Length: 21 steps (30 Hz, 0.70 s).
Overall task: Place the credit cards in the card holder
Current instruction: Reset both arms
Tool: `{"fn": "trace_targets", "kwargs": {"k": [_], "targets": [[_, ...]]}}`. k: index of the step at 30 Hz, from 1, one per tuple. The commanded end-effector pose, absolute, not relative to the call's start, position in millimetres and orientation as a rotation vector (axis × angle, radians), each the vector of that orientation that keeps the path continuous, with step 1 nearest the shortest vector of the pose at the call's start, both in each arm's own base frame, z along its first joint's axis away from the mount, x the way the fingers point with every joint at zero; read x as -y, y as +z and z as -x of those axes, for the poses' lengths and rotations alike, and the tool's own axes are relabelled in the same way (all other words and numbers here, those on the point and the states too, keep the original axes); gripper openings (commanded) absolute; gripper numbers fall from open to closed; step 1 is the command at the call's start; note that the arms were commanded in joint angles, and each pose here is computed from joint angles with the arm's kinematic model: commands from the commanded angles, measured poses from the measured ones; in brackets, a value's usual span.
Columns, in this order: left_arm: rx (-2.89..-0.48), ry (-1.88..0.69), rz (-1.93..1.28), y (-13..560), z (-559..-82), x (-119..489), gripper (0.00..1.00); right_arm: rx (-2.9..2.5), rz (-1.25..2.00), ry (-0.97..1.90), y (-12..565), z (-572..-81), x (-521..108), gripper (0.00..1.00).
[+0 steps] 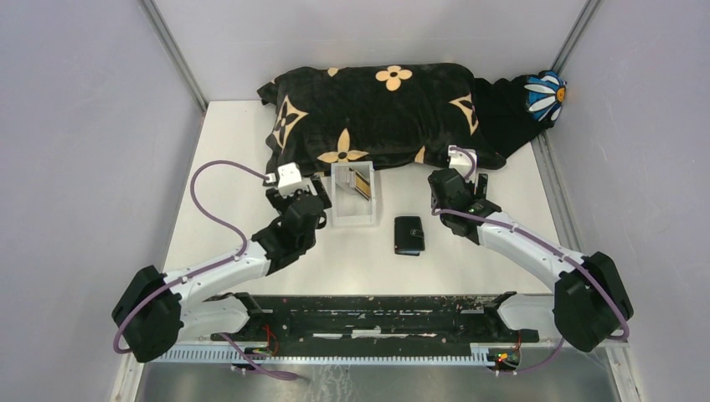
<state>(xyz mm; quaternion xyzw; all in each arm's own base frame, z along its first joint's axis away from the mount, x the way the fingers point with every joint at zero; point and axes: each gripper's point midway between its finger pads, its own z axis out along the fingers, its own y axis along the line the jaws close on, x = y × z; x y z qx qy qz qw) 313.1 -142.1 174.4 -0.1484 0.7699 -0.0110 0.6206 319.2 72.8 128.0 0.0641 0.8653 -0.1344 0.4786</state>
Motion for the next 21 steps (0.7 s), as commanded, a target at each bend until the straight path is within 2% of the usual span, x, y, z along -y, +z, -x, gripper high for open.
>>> {"fn": "trace_targets", "kwargs": {"k": [1,15,18,21], "targets": [[-1.642,0.014,0.374,196.3,-315.7,120.0,0.87,-2.078,-0.242,-0.371,137.2,-326.7,-67.3,0.86],[-1.653,0.081,0.372,168.2,-323.2,105.0,0.88,-2.077,-0.272,-0.401,128.5,-327.5,-64.5,0.89],[-1.664,0.079,0.368,162.6,-324.5,106.6,0.88,-2.069,-0.251,-0.368,130.4,-326.1,-66.7,0.82],[-1.669,0.083,0.367,159.9,-325.2,107.1,0.88,-2.058,-0.26,-0.358,132.3,-325.7,-66.4,0.86]]}}
